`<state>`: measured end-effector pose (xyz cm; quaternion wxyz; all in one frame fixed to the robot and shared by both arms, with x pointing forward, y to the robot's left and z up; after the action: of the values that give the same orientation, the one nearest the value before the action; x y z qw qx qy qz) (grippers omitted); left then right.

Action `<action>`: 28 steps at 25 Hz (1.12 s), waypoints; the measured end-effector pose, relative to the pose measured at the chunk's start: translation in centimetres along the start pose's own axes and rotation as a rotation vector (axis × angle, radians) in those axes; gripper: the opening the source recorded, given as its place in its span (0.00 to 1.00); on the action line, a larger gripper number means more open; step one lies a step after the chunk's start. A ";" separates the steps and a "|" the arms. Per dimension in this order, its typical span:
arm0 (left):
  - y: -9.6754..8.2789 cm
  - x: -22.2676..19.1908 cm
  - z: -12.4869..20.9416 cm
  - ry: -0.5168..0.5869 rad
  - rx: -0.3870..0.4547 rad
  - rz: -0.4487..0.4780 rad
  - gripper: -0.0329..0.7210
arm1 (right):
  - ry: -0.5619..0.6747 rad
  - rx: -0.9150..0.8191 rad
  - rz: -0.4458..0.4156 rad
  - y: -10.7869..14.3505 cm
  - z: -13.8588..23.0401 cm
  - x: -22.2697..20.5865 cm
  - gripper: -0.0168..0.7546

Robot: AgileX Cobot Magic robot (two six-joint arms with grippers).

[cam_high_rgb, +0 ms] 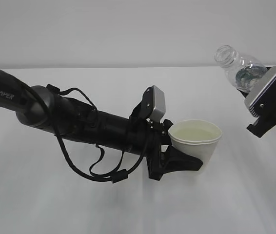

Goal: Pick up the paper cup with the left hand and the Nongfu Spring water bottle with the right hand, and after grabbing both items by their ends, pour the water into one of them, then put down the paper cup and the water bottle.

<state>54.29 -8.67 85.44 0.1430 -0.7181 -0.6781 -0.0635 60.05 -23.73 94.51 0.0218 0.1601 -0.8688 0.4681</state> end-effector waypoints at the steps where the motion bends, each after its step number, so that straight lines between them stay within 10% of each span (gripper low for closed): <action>1: 0.0 0.0 0.0 -0.001 0.001 -0.001 0.61 | 0.000 -0.011 0.000 0.0 0.0 0.0 0.51; 28: 0.2 0.0 -0.1 -0.005 0.006 -0.010 0.61 | -0.053 -0.517 0.047 -1.1 -0.7 0.0 0.51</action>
<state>54.48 -8.70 85.50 0.1434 -0.7144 -0.6822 -0.0603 60.27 -23.71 95.79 0.0285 0.1409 -0.9634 0.2264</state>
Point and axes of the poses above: a point on each arm's last joint axis where the gripper is mounted, x pointing back along that axis away from the gripper, y along the wrist's bending axis when the last joint is at zero, z = x × y, the point moved 9 cm from there along -x, pointing out along that axis toward the gripper, and after that the axes turned 1 degree about x, right-handed, at the moved point
